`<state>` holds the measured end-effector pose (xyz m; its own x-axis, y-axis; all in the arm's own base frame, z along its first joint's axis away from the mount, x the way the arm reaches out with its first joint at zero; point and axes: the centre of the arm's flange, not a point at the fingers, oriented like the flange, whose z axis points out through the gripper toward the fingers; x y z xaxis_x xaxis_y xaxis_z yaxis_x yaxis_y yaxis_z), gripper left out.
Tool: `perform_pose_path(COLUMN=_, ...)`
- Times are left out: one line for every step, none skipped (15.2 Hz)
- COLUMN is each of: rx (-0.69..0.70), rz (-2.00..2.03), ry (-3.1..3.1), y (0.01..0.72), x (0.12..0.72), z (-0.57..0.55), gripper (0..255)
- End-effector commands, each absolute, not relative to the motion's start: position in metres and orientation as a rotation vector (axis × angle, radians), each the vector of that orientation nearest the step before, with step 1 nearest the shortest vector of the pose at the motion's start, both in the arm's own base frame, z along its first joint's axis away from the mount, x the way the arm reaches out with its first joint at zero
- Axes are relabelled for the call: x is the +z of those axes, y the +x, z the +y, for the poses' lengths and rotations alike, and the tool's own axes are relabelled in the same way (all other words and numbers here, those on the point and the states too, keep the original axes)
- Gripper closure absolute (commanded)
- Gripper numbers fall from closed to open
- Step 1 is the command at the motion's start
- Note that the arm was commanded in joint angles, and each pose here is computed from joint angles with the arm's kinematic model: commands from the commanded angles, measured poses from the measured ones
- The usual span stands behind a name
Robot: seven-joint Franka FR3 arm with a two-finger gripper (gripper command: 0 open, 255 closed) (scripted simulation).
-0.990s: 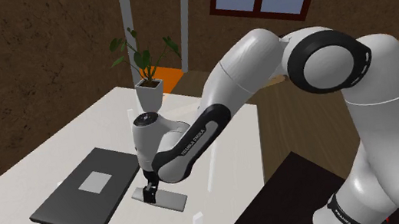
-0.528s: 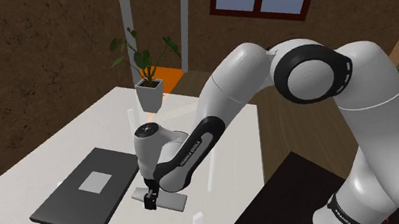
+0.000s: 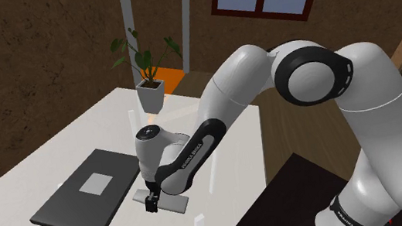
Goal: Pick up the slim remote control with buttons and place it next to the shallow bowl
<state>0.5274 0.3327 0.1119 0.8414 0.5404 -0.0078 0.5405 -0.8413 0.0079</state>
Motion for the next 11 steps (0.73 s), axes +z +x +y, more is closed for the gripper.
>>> perform_pose_path(rx=-0.008, rz=0.882, ry=3.005, y=0.5274, x=0.1119, z=0.3327, gripper=255)
perform_pose_path(rx=-0.008, rz=0.882, ry=3.005, y=0.5274, x=0.1119, z=0.3327, gripper=255)
perform_pose_path(rx=-0.008, rz=0.882, ry=3.005, y=0.5273, x=0.1119, z=0.3328, gripper=255)
perform_pose_path(rx=-0.008, rz=0.882, ry=3.005, y=0.5273, x=0.1119, z=0.3328, gripper=255)
perform_pose_path(rx=-0.008, rz=0.882, ry=3.005, y=0.5273, x=0.1119, z=0.3328, gripper=255)
perform_pose_path(rx=-0.008, rz=0.882, ry=3.005, y=0.5273, x=0.1119, z=0.3328, gripper=255)
perform_pose_path(rx=-0.008, rz=0.882, ry=3.005, y=0.5273, x=0.1119, z=0.3328, gripper=255)
perform_pose_path(rx=-0.008, rz=0.882, ry=3.005, y=0.5273, x=0.1119, z=0.3328, gripper=255)
perform_pose_path(rx=-0.008, rz=0.882, ry=3.005, y=0.5274, x=0.1119, z=0.3328, gripper=255)
perform_pose_path(rx=-0.008, rz=0.882, ry=3.005, y=0.5274, x=0.1119, z=0.3327, gripper=255)
perform_pose_path(rx=-0.008, rz=0.882, ry=3.005, y=0.5273, x=0.1172, z=0.3327, gripper=255)
